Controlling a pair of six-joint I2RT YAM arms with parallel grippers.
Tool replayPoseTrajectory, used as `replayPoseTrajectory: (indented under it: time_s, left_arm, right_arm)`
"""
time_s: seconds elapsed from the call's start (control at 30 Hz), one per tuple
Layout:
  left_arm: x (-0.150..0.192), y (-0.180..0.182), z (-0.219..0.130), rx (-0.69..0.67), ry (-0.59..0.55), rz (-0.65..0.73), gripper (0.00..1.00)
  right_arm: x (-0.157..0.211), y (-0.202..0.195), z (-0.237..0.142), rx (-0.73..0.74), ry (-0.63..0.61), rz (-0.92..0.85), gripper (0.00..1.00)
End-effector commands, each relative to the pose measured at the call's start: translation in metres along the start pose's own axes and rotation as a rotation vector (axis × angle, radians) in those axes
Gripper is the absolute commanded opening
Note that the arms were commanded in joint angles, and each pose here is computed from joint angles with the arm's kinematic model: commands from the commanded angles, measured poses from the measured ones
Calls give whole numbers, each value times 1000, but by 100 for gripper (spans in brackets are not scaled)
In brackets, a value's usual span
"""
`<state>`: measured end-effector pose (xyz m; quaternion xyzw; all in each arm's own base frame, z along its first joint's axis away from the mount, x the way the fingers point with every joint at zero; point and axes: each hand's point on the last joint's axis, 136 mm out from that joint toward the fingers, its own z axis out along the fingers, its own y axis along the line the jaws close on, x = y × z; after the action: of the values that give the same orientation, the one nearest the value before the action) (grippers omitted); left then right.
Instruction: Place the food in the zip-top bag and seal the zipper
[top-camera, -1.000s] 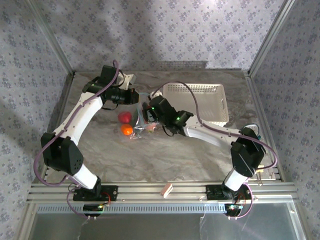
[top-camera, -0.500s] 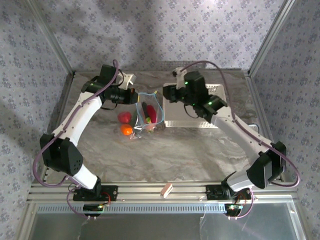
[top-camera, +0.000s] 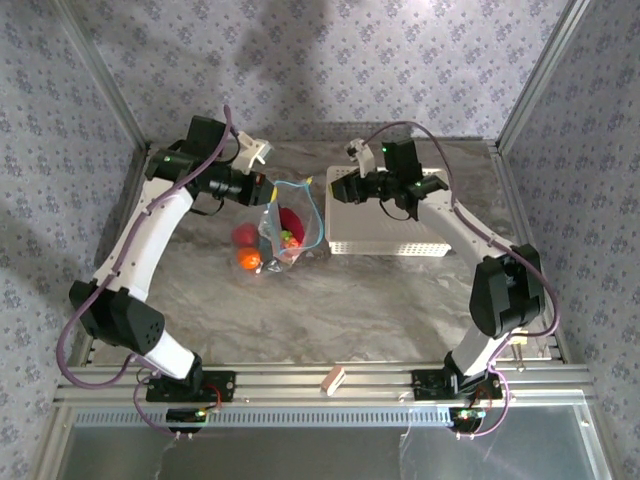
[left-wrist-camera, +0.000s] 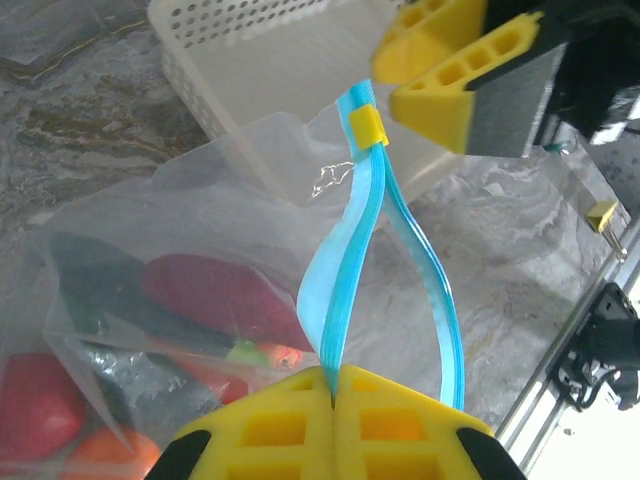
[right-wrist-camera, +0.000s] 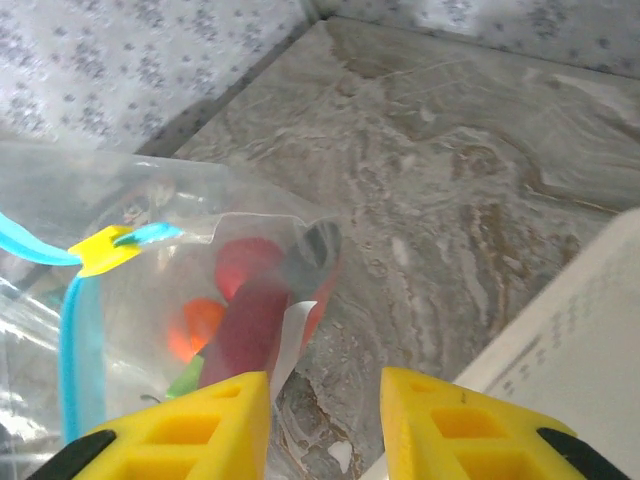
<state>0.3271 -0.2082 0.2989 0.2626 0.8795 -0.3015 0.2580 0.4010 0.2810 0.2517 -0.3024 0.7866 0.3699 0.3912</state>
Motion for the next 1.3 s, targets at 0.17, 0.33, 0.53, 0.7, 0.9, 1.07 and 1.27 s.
replayPoseTrajectory:
  time_s: [0.17, 0.33, 0.53, 0.7, 0.9, 1.07, 1.27]
  left_arm:
    - [9, -17, -29, 66, 11, 95, 0]
    - [3, 1, -36, 65, -7, 39, 0]
    - [-1, 11, -45, 78, -11, 4, 0]
    - [3, 18, -45, 76, 15, -21, 0]
    - [7, 21, -43, 82, 30, -36, 0]
    - [10, 23, -41, 84, 41, -43, 0]
    - [9, 25, -39, 96, 43, -47, 0]
  right_arm:
    - [-27, 47, 5, -198, -114, -298, 38]
    - [-18, 60, 12, -212, -88, -397, 38]
    - [-15, 61, 23, -223, -92, -459, 37]
    - [-22, 57, 36, -220, -100, -481, 37]
    - [-29, 66, 51, -272, -104, -505, 36]
    - [-30, 82, 57, -330, -96, -526, 36]
    - [-29, 101, 60, -365, -91, -575, 34]
